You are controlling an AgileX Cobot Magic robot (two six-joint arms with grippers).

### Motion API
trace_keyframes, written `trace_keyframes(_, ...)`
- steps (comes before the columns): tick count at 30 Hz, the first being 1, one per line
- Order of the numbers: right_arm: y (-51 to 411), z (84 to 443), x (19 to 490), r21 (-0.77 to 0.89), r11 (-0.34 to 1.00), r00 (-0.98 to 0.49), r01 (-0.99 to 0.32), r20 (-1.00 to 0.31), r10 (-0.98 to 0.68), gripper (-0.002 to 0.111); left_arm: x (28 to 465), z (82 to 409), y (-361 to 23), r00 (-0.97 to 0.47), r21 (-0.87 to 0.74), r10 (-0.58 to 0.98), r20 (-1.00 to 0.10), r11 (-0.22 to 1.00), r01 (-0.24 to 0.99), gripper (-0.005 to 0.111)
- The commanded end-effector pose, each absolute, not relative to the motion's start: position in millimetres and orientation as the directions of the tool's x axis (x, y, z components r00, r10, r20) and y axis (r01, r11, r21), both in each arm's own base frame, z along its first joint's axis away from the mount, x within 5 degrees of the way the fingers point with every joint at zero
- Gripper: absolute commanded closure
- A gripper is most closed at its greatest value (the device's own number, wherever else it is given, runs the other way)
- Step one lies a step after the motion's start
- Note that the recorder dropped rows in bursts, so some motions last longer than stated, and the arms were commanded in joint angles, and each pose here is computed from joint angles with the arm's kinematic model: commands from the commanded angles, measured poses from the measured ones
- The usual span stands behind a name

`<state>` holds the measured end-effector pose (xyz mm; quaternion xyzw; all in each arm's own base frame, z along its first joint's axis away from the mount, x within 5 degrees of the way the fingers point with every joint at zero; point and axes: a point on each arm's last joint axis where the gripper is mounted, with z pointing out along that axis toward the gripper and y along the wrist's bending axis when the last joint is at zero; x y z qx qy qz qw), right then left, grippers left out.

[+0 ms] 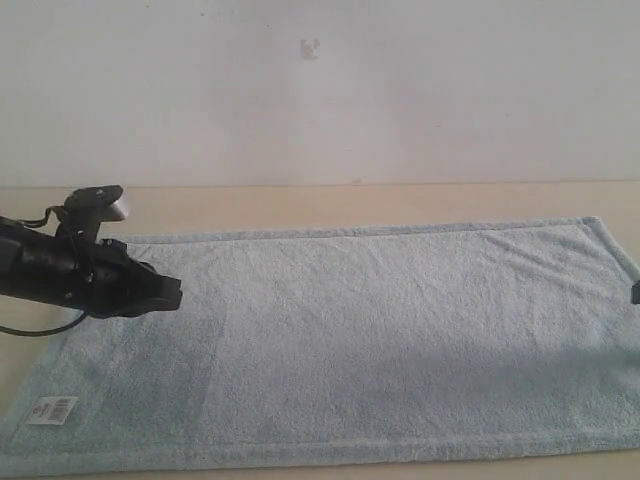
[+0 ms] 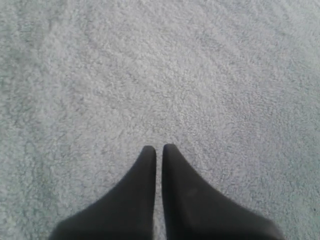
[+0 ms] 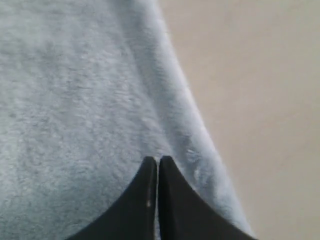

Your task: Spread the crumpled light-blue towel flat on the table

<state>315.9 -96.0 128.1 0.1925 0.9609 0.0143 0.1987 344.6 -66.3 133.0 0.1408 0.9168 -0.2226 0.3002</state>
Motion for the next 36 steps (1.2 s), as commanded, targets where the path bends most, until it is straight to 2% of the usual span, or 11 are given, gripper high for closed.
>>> trace_keyframes(1, -104, 129, 312, 0.131, 0.894, -0.818, 0.430, -0.362, 0.446, 0.107, 347, 137, -68, -0.773, -0.343, 0.110, -0.625, 0.851, 0.398, 0.103)
trace_keyframes(5, -90, 131, 321, 0.125, 0.924, -0.829, 0.361, -0.410, 0.379, 0.107, 351, 135, -60, -0.773, -0.283, 0.087, -0.628, 0.900, 0.331, 0.103)
trace_keyframes(10, -63, 134, 334, 0.096, 0.965, -0.832, 0.246, -0.491, 0.260, 0.107, 371, 127, -36, -0.767, -0.115, 0.005, -0.641, 0.988, 0.103, 0.103)
trace_keyframes(18, -14, 142, 352, -0.037, 0.999, -0.777, -0.025, -0.628, -0.043, 0.107, 402, 123, -35, -0.741, -0.073, 0.025, -0.672, 0.992, 0.100, 0.103)
trace_keyframes(23, -8, 149, 359, -0.019, 1.000, -0.706, 0.022, -0.708, 0.002, 0.107, 409, 104, -35, -0.761, -0.053, 0.059, -0.646, 0.991, 0.122, 0.103)
trace_keyframes(29, -9, 151, 361, -0.026, 0.999, -0.682, 0.029, -0.731, 0.001, 0.107, 422, 97, -36, -0.756, -0.049, 0.060, -0.652, 0.991, 0.122, 0.103)
trace_keyframes(36, -8, 153, 360, 0.032, 0.996, -0.681, 0.077, -0.729, 0.076, 0.107, 434, 83, -36, -0.758, -0.024, 0.089, -0.647, 0.990, 0.137, 0.103)
